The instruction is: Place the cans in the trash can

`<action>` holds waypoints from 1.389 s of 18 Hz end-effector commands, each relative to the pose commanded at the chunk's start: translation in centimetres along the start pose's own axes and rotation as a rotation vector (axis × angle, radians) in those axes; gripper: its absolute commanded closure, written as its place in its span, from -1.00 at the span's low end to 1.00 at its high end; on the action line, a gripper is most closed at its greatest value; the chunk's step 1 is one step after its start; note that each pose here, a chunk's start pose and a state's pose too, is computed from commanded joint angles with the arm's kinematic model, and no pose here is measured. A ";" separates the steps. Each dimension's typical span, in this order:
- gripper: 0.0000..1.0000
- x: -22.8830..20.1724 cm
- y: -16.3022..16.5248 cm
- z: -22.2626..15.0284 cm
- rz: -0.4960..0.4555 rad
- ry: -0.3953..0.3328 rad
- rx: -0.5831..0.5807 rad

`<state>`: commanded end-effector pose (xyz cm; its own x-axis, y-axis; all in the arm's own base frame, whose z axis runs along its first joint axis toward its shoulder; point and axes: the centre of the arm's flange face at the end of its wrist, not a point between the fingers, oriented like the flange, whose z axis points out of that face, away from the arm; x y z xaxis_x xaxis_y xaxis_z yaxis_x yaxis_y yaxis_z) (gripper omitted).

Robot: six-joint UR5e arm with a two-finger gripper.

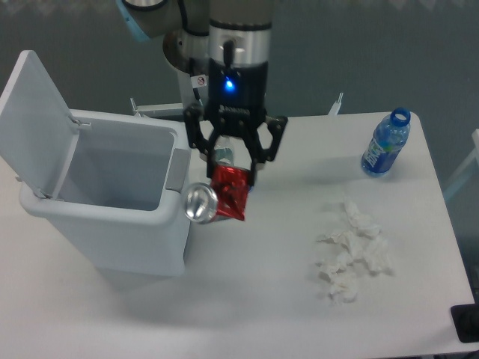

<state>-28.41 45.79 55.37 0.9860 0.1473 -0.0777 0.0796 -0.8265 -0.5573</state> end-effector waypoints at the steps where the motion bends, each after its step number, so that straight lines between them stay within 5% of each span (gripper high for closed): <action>1: -0.25 0.4 0.1 -0.3 0.000 0.008 0.000; 13: -0.28 8.3 1.9 0.6 0.069 0.123 -0.061; 25: -0.49 8.7 1.8 1.3 0.075 0.138 -0.069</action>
<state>-19.86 46.24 52.61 0.9999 0.0118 0.0003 0.0104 -0.8683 -0.4959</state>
